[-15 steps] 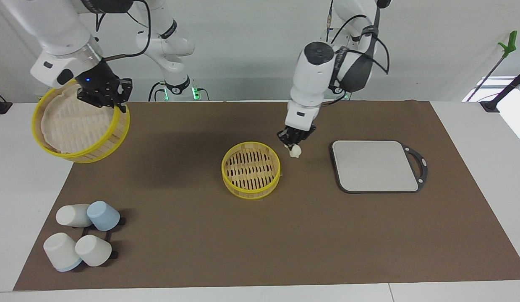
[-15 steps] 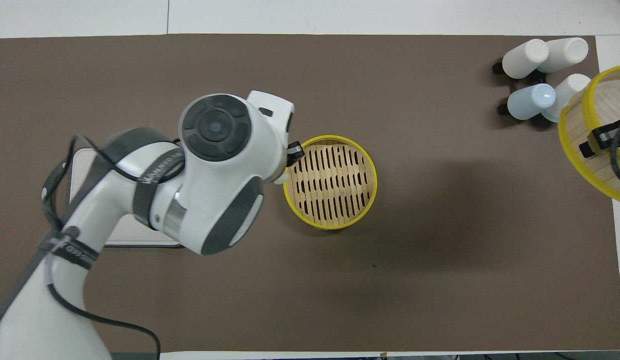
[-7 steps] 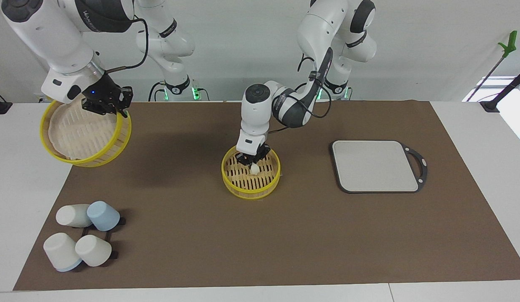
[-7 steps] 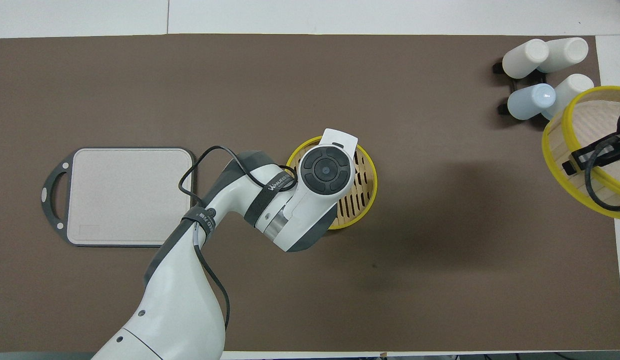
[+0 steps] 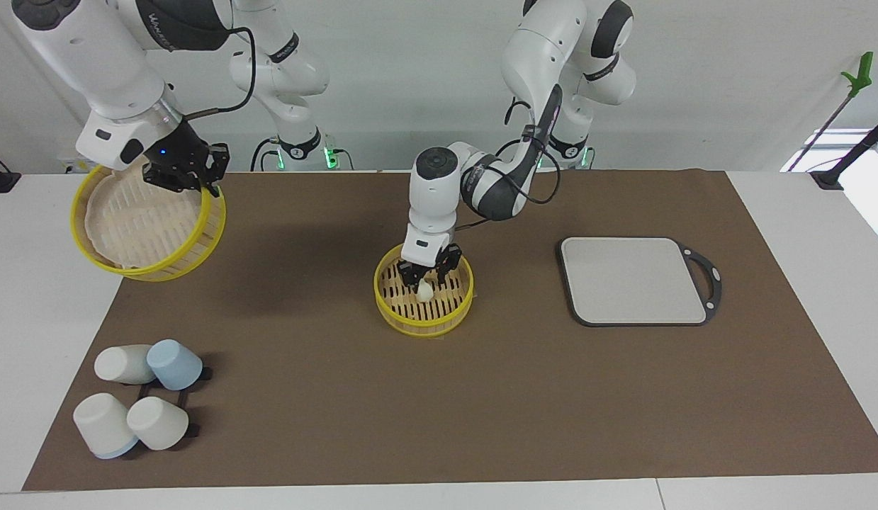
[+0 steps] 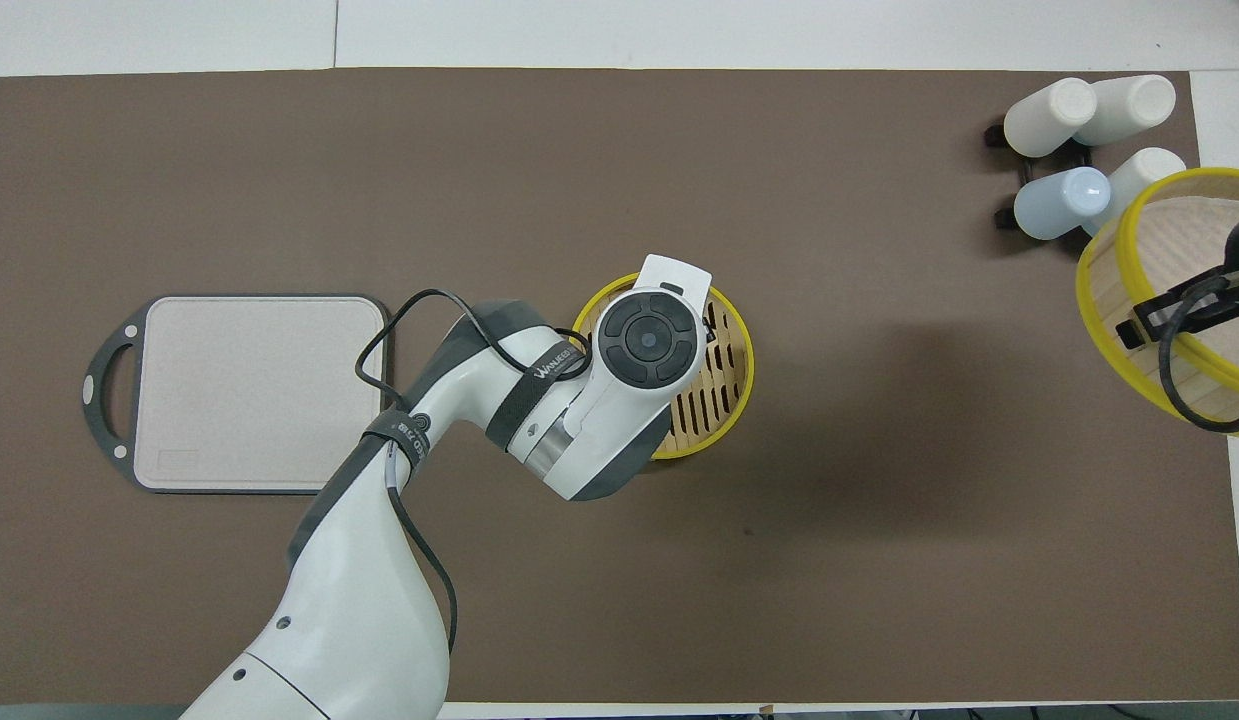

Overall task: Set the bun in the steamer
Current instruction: 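Lower the bun into the open steamer and open the left gripper, then grip the lid with the right gripper while the left gripper withdraws, then lower the lid onto the steamer with the right gripper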

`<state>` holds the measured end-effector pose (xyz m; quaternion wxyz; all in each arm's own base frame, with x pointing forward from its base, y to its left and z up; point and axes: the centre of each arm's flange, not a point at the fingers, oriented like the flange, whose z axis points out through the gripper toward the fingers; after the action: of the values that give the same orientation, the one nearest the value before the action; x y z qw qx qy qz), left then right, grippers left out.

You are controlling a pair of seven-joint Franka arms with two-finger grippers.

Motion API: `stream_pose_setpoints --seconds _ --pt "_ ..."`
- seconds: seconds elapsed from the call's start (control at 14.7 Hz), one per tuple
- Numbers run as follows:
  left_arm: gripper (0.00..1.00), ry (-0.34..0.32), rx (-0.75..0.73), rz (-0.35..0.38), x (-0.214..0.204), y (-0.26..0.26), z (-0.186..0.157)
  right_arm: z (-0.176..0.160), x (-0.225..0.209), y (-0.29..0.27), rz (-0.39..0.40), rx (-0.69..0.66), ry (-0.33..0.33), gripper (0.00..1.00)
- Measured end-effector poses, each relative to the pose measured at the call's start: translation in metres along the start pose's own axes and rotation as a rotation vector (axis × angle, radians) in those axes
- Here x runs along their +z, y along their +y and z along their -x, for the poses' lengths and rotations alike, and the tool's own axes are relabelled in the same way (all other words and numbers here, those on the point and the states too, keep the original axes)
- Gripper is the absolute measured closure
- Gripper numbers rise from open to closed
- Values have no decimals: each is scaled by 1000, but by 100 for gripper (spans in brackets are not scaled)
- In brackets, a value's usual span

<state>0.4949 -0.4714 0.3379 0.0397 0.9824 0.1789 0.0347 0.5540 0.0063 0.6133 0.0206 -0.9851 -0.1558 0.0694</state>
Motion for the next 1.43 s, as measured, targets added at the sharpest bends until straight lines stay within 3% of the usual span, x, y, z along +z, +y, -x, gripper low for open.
stream_pose_setpoints --seconds 0.14,0.34,0.61,0.75,0.88,1.02,1.22,1.43 --pt "1 4 -11 -10 -22 -6 -9 -14 -1 -35 16 24 28 90" --pt "0 16 -27 -15 -66 -27 -32 -27 3 -87 29 38 46 90" --pt "0 6 -32 -45 -96 -58 -56 -35 7 -109 32 58 84 90" --pt "0 -45 4 -65 -146 -114 -103 -51 20 -156 30 96 139 90" --pt "0 -82 66 -69 -214 -201 -156 -72 48 -212 15 127 183 90" --pt "0 -91 136 -65 -265 -285 -187 -96 83 -270 -12 155 229 90" --pt "0 -99 229 -60 -293 -355 -206 -120 140 -338 -48 182 254 90" --pt "0 -112 271 -61 -291 -372 -214 -125 170 -364 -50 181 237 90"
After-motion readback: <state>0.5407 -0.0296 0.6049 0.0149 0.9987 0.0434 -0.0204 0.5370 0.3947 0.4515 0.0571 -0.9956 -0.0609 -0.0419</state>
